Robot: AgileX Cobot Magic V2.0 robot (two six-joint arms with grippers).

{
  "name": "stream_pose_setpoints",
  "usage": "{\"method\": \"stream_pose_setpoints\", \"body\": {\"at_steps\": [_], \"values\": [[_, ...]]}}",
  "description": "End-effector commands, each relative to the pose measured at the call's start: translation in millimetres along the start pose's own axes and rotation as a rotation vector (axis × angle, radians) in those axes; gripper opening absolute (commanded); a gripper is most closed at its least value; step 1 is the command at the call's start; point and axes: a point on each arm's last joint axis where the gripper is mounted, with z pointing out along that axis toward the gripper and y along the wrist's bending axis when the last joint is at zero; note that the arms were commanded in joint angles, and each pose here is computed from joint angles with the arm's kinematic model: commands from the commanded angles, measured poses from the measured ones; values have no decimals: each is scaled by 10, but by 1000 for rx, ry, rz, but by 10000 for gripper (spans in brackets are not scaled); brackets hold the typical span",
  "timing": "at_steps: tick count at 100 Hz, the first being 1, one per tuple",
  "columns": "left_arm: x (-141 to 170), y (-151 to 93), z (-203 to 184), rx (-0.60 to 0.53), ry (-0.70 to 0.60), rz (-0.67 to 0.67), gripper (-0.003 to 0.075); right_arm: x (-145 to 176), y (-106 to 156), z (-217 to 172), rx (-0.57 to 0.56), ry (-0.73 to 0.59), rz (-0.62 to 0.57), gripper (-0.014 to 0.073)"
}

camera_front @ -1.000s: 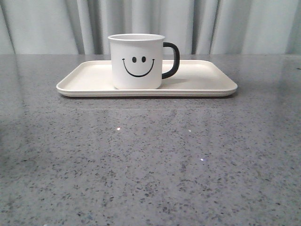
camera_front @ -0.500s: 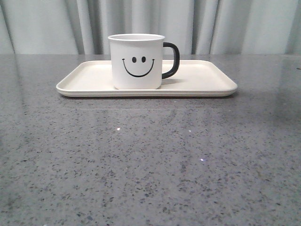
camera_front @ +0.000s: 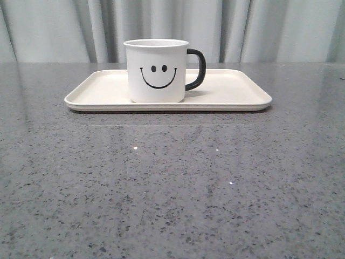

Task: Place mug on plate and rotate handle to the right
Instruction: 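Open the right gripper and raise it away from the mug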

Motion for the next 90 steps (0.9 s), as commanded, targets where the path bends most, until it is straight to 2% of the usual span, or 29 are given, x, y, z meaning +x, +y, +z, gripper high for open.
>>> {"method": "stream_pose_setpoints", "body": {"at_steps": [1,19,37,90], "values": [[-87,-4,-38,3,-99,-9,-19,-17,-6,-149,34,-143,9,-61],[-38,-1,-80,6,-111,-7,-19,155,33,-351,38,-198,3,-61],[-38,-1,-80,6,-111,-7,-19,133,34,-435,48,-255,0,-61],[-38,-1,-80,6,-111,-7,-19,134,35,-435,48,-254,0,-61]]}}
